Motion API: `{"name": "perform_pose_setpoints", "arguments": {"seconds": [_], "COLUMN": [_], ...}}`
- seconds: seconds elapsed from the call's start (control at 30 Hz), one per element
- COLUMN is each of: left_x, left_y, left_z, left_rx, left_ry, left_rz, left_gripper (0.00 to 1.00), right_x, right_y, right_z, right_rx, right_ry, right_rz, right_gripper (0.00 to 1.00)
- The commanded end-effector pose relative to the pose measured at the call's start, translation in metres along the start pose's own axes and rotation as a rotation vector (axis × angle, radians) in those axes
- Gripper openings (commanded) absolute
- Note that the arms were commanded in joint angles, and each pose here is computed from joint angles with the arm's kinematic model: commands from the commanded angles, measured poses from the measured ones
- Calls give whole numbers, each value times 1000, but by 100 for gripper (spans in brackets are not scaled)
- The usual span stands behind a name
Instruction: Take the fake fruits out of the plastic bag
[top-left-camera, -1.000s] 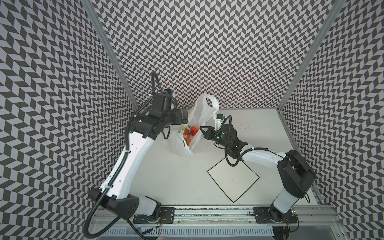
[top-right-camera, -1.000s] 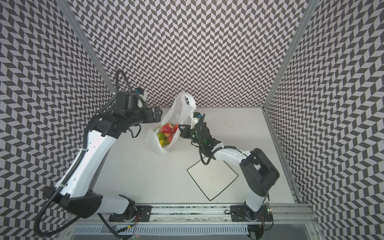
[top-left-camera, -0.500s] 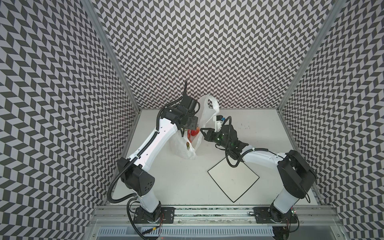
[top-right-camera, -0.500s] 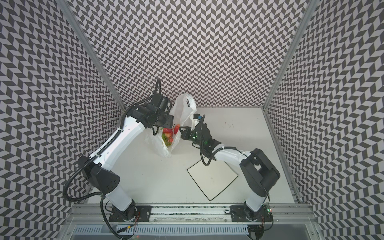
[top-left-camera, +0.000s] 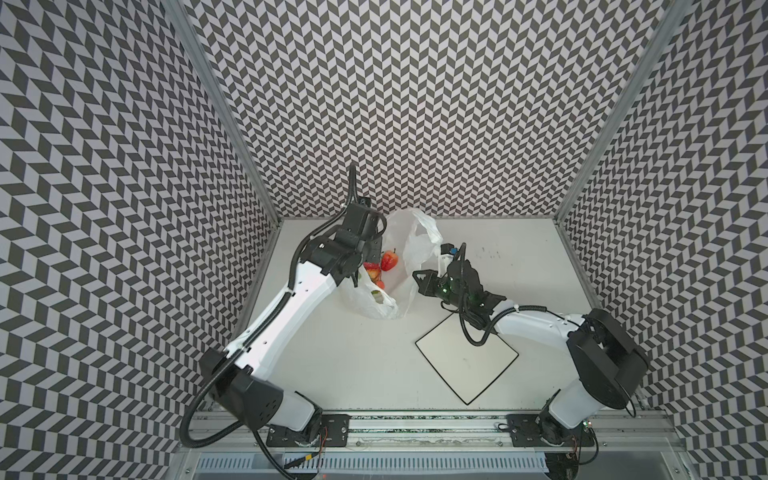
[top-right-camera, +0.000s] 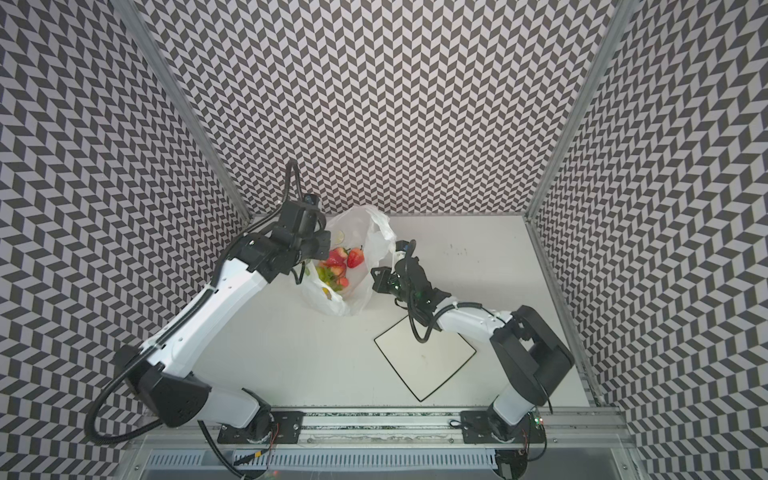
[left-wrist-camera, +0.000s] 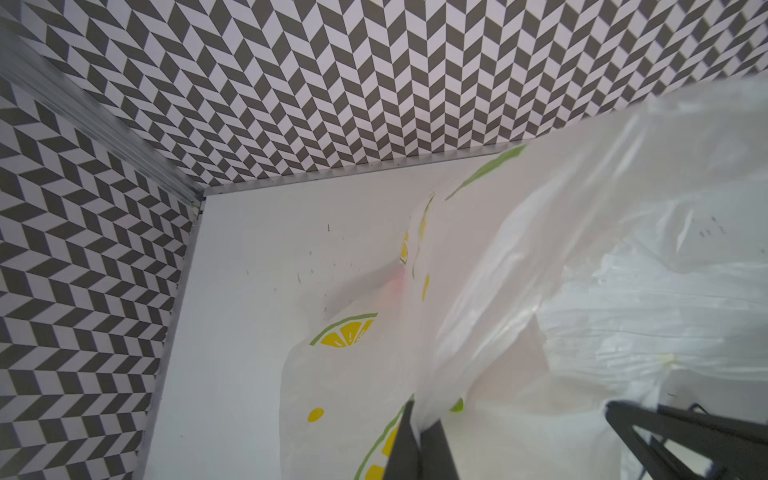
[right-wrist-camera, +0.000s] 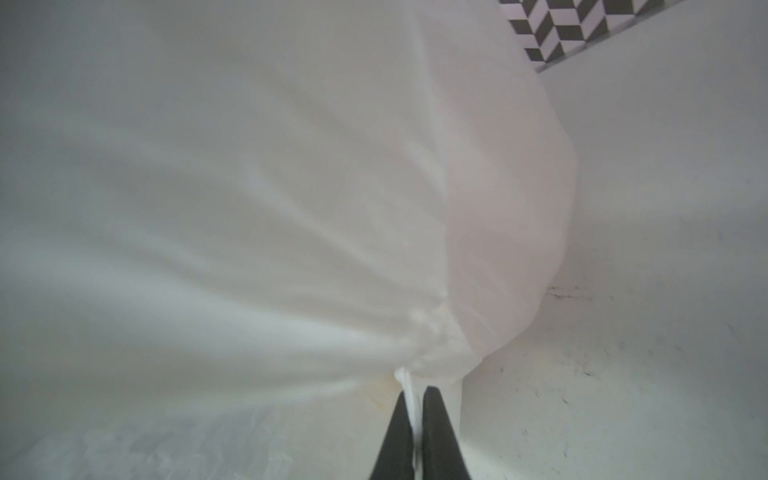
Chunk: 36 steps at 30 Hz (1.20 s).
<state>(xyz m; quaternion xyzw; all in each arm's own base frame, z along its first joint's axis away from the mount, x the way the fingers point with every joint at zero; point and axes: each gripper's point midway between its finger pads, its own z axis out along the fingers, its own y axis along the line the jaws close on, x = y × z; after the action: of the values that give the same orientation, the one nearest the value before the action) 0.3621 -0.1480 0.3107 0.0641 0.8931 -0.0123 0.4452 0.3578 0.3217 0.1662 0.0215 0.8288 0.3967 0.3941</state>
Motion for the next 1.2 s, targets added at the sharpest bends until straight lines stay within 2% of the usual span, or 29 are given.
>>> {"name": "perform_pose_setpoints", "arguments": {"seconds": [0.0, 0.07, 0.1, 0.23, 0.37, 0.47, 0.6, 0.77, 0.83, 0.93, 1.03, 1.17], "left_x": [1, 13, 17, 21, 17, 15, 12, 11, 11, 13, 15, 17], "left_y": [-17, -19, -20, -23, -29, -33, -34, -34, -34, -33, -31, -30], "left_z": [-10, -14, -16, -23, -21, -19, -22, -26, -27, -30, -32, -36], "left_rx": [132, 171, 188, 241, 257, 269, 280, 284, 289, 287, 284, 289], "left_ry": [-96, -108, -118, -162, -166, -165, -177, -185, -181, -176, -176, -177], "left_rz": [-39, -67, -83, -96, -57, -28, -15, -11, -10, -7, -1, -1], "left_gripper": [0, 0, 0, 0, 0, 0, 0, 0, 0, 0, 0, 0], "right_x": [3, 3, 2, 0, 10, 16, 6, -3, -8, -13, 0, 10], "right_y": [-15, -15, -11, -6, -9, -3, 29, 48, 54, 57, 52, 44], "right_z": [-12, -19, -27, -67, -114, -139, -153, -115, -97, -67, -35, 4], "right_rx": [68, 69, 57, 26, -1, -42, -84, -54, -37, -6, -14, 13], "right_ry": [-12, -6, -5, -35, -57, -93, -227, -198, -186, -159, -99, -43], "right_rz": [-40, -69, -95, -224, -412, -582, -854, -1118, -1175, -1182, -1198, -1148], "right_gripper": [28, 44, 48, 58, 58, 52, 41, 34, 32, 31, 31, 33]}}
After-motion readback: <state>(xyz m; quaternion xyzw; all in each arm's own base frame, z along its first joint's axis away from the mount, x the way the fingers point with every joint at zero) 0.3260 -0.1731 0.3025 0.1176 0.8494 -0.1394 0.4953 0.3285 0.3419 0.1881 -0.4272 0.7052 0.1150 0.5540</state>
